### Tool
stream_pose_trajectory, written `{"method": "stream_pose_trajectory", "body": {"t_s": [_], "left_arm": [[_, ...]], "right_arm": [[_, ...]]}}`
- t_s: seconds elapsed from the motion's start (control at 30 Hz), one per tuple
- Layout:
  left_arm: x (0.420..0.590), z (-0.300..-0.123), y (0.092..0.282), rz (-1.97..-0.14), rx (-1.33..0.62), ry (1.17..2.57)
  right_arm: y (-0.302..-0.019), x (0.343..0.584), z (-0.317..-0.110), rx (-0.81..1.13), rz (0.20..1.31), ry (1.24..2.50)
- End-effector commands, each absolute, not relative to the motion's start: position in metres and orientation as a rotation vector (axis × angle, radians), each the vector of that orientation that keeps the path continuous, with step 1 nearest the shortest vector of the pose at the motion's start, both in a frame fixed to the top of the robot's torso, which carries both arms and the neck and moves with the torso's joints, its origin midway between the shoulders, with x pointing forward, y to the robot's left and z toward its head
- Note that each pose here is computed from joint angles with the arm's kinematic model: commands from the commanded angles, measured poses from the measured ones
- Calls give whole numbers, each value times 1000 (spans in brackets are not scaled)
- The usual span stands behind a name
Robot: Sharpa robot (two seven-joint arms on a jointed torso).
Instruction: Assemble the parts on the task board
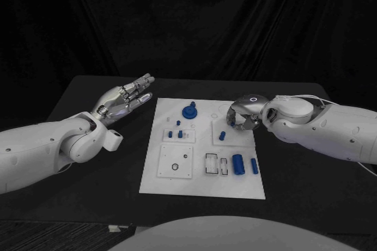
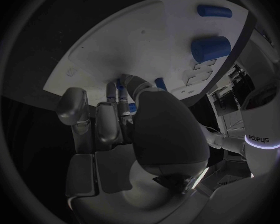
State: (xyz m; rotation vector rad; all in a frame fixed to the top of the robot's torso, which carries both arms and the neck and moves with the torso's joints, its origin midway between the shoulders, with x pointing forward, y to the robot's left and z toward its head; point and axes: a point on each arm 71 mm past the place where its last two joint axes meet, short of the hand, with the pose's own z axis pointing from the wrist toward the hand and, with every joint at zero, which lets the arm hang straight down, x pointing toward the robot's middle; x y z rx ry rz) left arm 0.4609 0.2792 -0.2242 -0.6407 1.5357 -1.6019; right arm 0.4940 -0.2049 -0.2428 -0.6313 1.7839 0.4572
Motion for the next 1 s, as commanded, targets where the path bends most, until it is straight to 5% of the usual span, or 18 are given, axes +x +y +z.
{"method": "stream_pose_trajectory", "body": {"t_s": [0.03, 0.57, 1.0], "left_arm": [[458, -215, 278, -1715, -573, 1410], [458, -216, 278, -1716, -575, 1413], [458, -220, 278, -1719, -584, 1427]], "right_arm": [[-205, 493, -243, -642, 477, 1752], [-210, 491, -230, -617, 514, 1631], [-203, 480, -186, -617, 531, 1567]]}}
